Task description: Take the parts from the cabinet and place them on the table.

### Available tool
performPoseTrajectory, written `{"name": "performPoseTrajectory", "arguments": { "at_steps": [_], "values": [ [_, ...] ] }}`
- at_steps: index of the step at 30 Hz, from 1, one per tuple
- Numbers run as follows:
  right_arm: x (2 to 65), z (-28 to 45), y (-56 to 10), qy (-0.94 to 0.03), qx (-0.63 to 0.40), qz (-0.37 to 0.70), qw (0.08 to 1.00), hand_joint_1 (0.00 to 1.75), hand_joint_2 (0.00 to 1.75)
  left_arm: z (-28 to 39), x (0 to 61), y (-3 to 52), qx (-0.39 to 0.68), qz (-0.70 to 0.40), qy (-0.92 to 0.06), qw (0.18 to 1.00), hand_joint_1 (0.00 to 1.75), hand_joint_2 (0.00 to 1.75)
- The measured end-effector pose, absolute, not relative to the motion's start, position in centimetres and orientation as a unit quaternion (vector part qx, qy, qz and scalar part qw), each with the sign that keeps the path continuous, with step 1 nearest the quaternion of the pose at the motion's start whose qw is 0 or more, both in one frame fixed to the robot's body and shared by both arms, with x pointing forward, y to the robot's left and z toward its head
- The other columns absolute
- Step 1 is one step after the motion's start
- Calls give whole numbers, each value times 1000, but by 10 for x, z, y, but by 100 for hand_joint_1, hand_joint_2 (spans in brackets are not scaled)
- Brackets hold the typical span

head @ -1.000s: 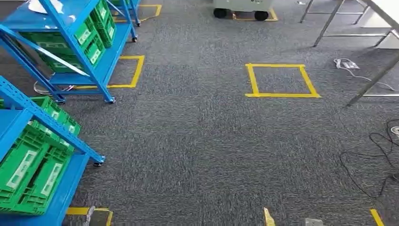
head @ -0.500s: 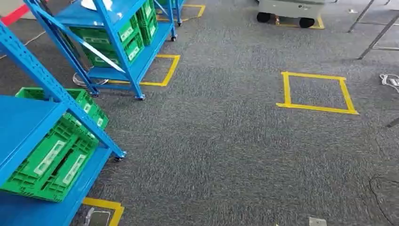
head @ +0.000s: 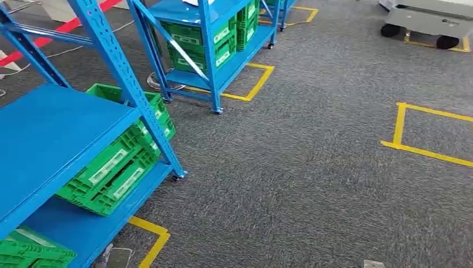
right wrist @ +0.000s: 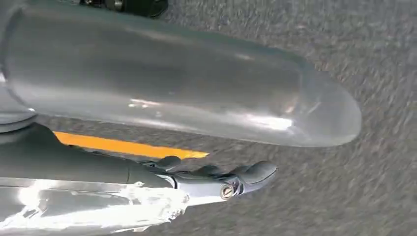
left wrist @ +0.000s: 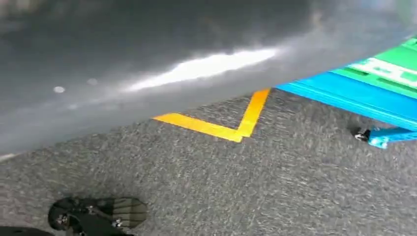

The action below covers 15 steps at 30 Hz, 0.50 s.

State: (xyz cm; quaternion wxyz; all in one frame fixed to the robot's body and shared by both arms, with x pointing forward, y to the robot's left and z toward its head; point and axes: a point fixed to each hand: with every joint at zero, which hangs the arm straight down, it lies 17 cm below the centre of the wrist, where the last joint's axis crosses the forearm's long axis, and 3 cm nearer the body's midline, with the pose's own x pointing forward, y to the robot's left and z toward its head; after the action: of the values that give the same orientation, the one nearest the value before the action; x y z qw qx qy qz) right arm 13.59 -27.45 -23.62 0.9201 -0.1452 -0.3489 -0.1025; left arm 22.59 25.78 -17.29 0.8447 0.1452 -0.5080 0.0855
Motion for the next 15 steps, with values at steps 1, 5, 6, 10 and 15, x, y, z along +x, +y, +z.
{"name": "performPoseTrajectory", "arguments": {
  "at_steps": [1, 5, 6, 10, 15],
  "values": [
    [136, -236, -275, -349, -145, -102, 920, 0, 0, -174, 224, 258, 145, 86, -507, 845, 0, 0],
    [137, -236, -273, -350, -145, -103, 920, 0, 0, -175, 222, 260, 147, 84, -505, 846, 0, 0],
    [135, -236, -273, -349, -145, -103, 920, 0, 0, -174, 224, 260, 147, 85, -507, 845, 0, 0],
    [135, -236, -272, -348, -144, -103, 921, 0, 0, -175, 222, 260, 147, 83, -506, 846, 0, 0],
    [135, -236, -271, -348, -143, -101, 921, 0, 0, -173, 226, 266, 149, 81, -509, 844, 0, 0]
  ]
}}
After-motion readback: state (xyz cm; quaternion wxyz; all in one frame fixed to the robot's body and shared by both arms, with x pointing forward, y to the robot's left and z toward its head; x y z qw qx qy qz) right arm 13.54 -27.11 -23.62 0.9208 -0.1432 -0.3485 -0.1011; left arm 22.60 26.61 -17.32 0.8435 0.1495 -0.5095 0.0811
